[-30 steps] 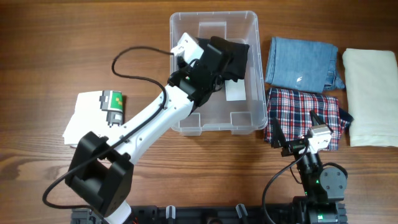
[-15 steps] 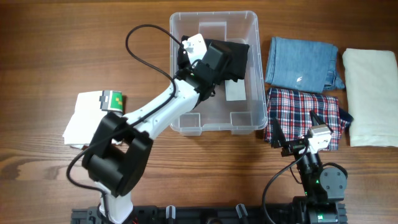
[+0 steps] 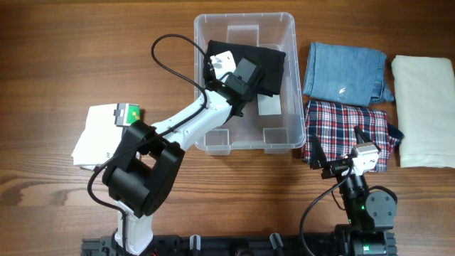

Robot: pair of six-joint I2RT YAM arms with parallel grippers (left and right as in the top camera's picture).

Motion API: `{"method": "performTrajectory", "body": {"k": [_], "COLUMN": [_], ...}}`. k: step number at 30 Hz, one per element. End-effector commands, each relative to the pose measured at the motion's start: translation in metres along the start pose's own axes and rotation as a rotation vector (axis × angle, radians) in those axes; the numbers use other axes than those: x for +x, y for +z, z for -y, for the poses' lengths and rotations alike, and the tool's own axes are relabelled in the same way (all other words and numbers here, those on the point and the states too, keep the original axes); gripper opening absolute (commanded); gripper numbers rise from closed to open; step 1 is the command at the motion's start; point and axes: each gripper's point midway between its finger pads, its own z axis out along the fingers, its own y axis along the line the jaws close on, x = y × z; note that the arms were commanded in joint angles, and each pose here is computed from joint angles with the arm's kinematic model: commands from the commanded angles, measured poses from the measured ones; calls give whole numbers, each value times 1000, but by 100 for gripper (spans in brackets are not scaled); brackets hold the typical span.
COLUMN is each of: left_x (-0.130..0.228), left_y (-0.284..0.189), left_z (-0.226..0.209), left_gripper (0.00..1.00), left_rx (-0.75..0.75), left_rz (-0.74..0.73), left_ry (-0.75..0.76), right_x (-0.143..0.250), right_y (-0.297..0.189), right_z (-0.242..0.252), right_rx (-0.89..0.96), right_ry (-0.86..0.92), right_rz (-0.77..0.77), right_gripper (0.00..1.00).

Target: Pack container

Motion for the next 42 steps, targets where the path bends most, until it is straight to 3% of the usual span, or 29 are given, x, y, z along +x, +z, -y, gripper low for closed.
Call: {"method": "performTrajectory", "body": {"k": [1,6,11,17,18,21,24,28,31,34,38,42], "left_x": [-38,-89,-90,-72,-66,-57,-53,-58,-67,-79,-97,-115], "left_y": [-38,-145,-213,-250,-254,-260,-261,-260,-255,-250,-246,-248], "left_z": [27,36,-23,-74,-79,-87,-97,-116,-139,-166,-213,-272], "left_gripper": [4,4,4,4,4,4,4,4,4,4,4,4], "left_rx": [114,278,192,91,88,79,44,-45,-108,-161,-258,-377], "left_rz": [63,145,140,92,71,33,22,55,53,46,59,76], "left_ry": [-35,-93,-85,-53,-46,-33,-21,-15,-69,-152,-286,-336], "right_x": [-2,-2,-2,-2,-2,-5,-42,-104,-135,-136,-107,-62], "right_y": [0,0,0,0,0,0,-12,-51,-72,-60,-25,1], "right_z": [0,0,0,0,-2,-3,-15,27,37,28,16,38], "right_rx": [2,3,3,-3,-11,-24,-79,212,315,277,207,293], "right_ry": [6,6,6,9,53,404,424,385,365,379,352,366], "right_rz": [10,10,10,11,10,14,8,-17,-160,-332,-656,-932], "right_gripper": [100,100,100,100,100,100,100,100,100,100,100,100]}}
